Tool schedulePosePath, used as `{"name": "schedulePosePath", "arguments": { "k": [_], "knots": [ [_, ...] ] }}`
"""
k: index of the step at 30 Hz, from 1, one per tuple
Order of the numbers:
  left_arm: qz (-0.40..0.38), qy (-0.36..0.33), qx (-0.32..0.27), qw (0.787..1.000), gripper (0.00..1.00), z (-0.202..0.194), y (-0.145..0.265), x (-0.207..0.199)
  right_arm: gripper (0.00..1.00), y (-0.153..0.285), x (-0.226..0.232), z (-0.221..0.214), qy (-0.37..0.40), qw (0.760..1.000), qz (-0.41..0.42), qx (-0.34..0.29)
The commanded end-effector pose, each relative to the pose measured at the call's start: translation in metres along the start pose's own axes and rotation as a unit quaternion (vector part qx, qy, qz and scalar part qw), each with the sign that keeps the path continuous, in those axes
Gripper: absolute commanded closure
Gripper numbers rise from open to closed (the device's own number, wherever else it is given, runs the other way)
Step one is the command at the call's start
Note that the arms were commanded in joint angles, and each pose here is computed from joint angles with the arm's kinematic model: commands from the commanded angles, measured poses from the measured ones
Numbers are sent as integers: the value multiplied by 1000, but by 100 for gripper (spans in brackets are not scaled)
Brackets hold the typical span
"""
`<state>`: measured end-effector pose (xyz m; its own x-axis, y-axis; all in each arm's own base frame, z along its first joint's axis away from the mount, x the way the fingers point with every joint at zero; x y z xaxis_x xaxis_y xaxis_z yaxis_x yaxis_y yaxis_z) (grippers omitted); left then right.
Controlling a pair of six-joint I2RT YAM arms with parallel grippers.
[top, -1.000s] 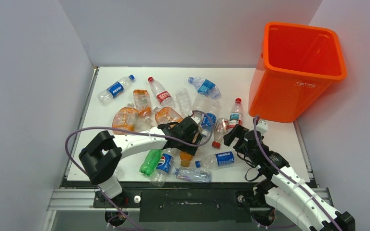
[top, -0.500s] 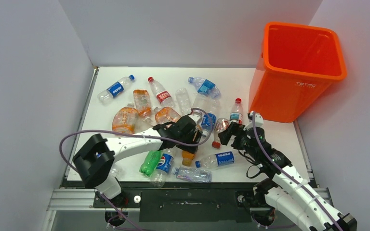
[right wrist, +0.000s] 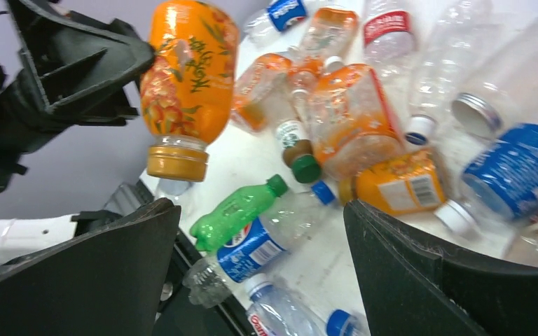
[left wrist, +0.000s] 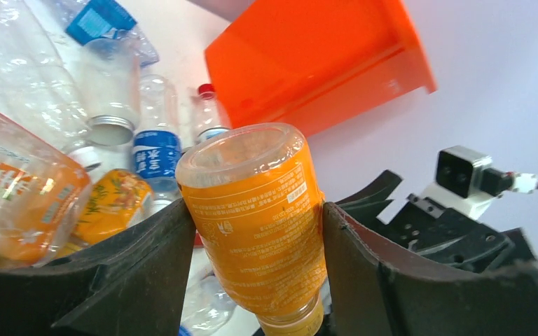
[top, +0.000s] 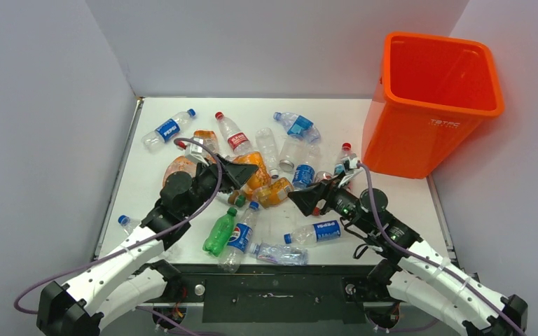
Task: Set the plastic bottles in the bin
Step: Pick up the plastic bottle at the center of the board, then place the plastic bottle in the trash bin.
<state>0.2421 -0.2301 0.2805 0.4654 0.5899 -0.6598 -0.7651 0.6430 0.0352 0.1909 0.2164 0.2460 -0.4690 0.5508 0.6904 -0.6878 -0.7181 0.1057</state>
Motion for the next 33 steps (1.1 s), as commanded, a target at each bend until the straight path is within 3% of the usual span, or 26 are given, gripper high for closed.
{"name": "schedulePosePath", "arguments": {
  "k": [1,11,21,30,33],
  "knots": [
    [-68,87,-103,989,100,38,13,-29,10,-13,50,16,6,994,96,-44],
    [-67,102,-161,979,100,58,31,-29,10,-52,98,1,23,994,98,-50],
    [-69,103,-154,980,100,53,35,-28,2,-71,105,11,16,993,88,-80],
    [-62,101,-143,983,100,49,34,-26,3,-83,122,3,20,991,115,-57],
    [-56,101,-144,983,100,48,36,-23,8,-83,128,-1,24,990,130,-49]
  ]
}}
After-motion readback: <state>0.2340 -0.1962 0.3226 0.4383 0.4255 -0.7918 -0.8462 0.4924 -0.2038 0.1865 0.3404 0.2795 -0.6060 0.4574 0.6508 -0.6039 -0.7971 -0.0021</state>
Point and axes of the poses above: each gripper's point midway between its finger pads, its own y axis back along the fingers, its own x axis along the line the jaws close on, z = x × y, the point moved 2 cm from there along y, back along the fingers, and after that the axes turned 10 degrees about -y, right-handed, at the moved point
